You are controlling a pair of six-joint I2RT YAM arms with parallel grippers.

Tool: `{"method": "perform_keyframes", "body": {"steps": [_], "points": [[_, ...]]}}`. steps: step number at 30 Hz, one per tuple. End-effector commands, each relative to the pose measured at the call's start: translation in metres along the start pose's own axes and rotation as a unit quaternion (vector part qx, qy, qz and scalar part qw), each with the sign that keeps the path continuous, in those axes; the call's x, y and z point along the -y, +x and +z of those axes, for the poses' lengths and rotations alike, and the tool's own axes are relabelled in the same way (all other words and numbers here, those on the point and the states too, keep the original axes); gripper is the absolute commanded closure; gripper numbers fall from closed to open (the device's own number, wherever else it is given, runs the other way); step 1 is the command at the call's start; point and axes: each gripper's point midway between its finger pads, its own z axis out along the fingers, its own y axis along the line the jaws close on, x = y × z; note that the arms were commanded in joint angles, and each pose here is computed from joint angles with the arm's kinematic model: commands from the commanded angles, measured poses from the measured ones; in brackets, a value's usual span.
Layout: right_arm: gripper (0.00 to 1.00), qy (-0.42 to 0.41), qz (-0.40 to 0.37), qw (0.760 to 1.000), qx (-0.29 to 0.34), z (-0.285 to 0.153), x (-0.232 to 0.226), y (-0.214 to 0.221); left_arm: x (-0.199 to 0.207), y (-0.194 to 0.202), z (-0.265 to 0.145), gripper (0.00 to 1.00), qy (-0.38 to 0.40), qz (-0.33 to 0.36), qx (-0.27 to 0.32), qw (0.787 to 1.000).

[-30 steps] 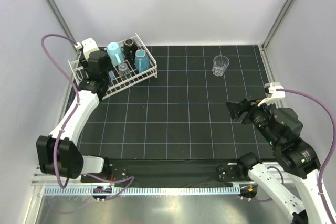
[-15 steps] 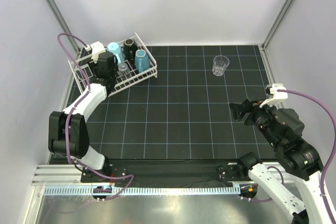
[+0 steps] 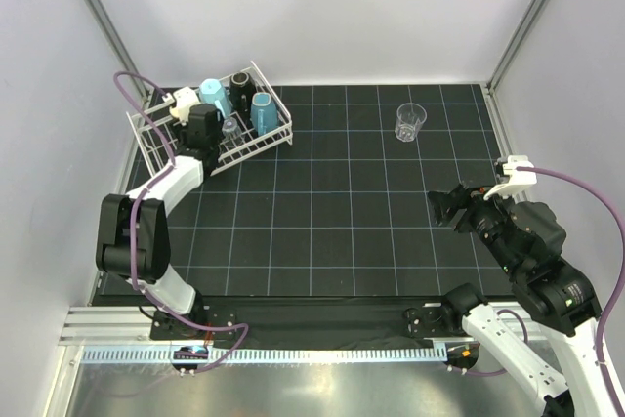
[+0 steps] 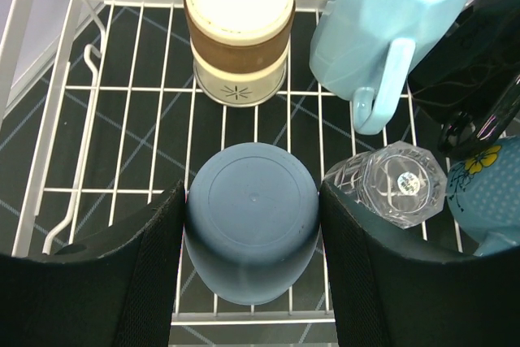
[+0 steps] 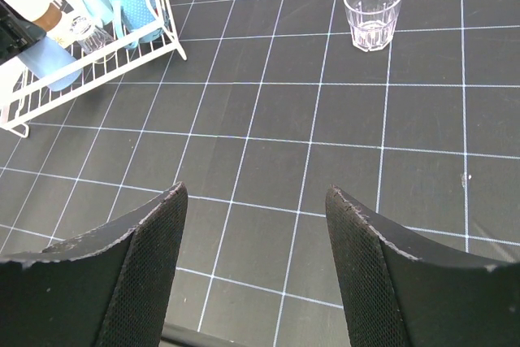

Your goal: Load the cups into the dish rack

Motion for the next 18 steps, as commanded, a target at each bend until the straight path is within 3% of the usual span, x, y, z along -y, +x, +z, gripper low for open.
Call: {"method": "perform_keyframes", "body": {"steps": [1,6,9,10,13,18], "points": [[0.30,0.000,0.000,1.000,0.014,-0.001,-0.002,-0.010,-0.002,-0.015,0.001,1.00,-0.009,-0.030,0.029,0.999],[0.30,-0.005,0.000,1.000,0.007,0.002,-0.004,-0.007,-0.007,-0.003,0.000,0.85,-0.021,-0.032,0.010,0.999],[0.30,-0.007,0.002,1.000,0.005,0.003,-0.005,-0.005,-0.009,0.001,-0.001,0.67,-0.023,-0.042,0.006,0.999],[0.30,-0.007,0.001,1.000,0.004,0.004,-0.005,-0.005,-0.009,0.002,-0.002,0.54,-0.022,-0.042,0.003,0.999],[0.30,-0.006,0.000,1.000,0.001,0.003,-0.004,-0.003,-0.010,0.004,-0.004,0.36,-0.024,-0.041,-0.003,0.999],[0.30,-0.002,-0.007,1.000,0.003,0.002,-0.001,-0.003,-0.011,0.002,-0.009,0.19,-0.024,-0.054,-0.008,0.998]]}}
